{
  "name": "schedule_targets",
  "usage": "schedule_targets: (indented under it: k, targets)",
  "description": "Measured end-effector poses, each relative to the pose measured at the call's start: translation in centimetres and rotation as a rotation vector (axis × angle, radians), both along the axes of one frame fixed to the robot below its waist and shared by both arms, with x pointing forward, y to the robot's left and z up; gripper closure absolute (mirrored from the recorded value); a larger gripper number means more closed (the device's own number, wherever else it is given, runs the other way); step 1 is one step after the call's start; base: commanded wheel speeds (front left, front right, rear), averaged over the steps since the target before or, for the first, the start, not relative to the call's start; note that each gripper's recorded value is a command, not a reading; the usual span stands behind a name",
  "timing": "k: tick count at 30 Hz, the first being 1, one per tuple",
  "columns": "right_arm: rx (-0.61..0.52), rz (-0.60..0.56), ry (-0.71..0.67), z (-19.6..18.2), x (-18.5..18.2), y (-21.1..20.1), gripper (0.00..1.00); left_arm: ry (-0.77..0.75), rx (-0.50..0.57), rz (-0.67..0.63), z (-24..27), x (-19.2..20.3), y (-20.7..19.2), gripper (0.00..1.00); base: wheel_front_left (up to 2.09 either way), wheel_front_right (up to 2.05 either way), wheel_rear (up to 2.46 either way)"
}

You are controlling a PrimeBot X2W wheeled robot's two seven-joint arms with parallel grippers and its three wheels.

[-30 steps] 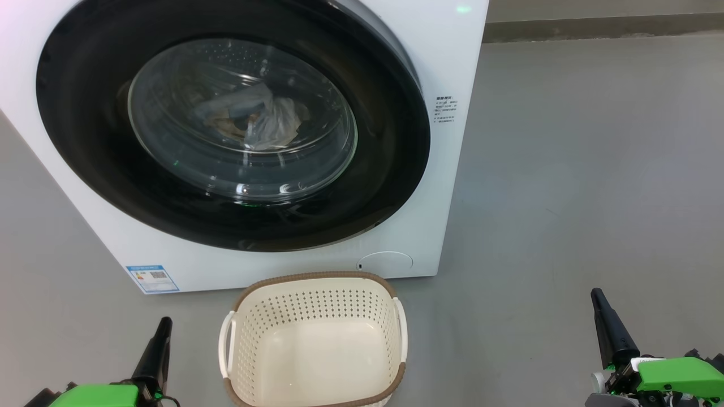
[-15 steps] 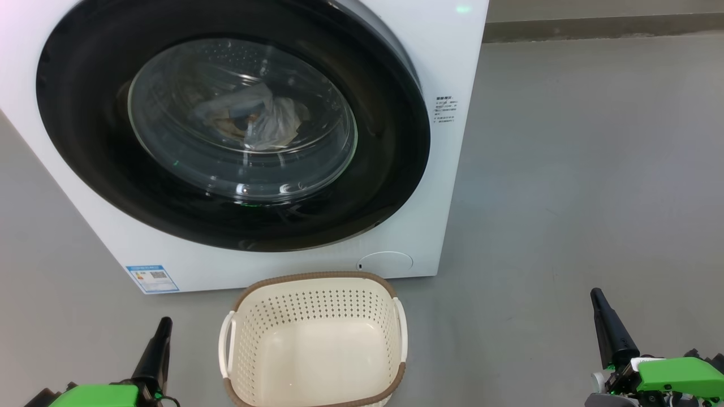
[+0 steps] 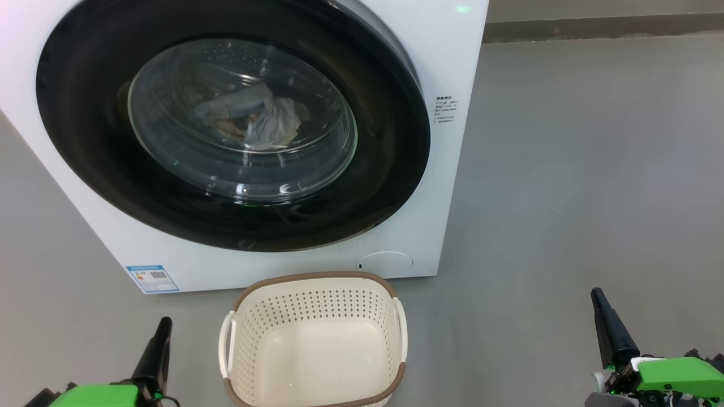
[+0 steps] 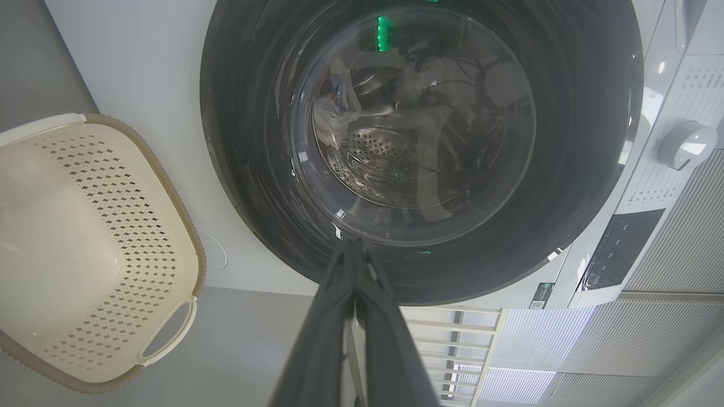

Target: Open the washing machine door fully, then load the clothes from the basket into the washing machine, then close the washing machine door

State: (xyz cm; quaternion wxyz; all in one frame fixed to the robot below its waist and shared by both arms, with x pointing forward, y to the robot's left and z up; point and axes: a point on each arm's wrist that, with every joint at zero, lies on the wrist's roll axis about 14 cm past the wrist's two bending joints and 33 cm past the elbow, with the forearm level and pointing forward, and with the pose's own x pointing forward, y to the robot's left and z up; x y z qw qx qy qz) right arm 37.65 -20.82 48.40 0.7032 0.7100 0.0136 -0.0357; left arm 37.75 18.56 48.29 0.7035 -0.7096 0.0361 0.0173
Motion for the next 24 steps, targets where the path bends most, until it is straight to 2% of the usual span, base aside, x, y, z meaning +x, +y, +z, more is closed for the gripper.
schedule_targets:
  k: [24]
  targets:
    - [0.002, -0.003, 0.0, -0.01, -0.01, -0.05, 1.0, 0.0, 0.0, -0.004, 0.0, 0.0, -0.06, 1.0, 0.0, 0.0, 0.0]
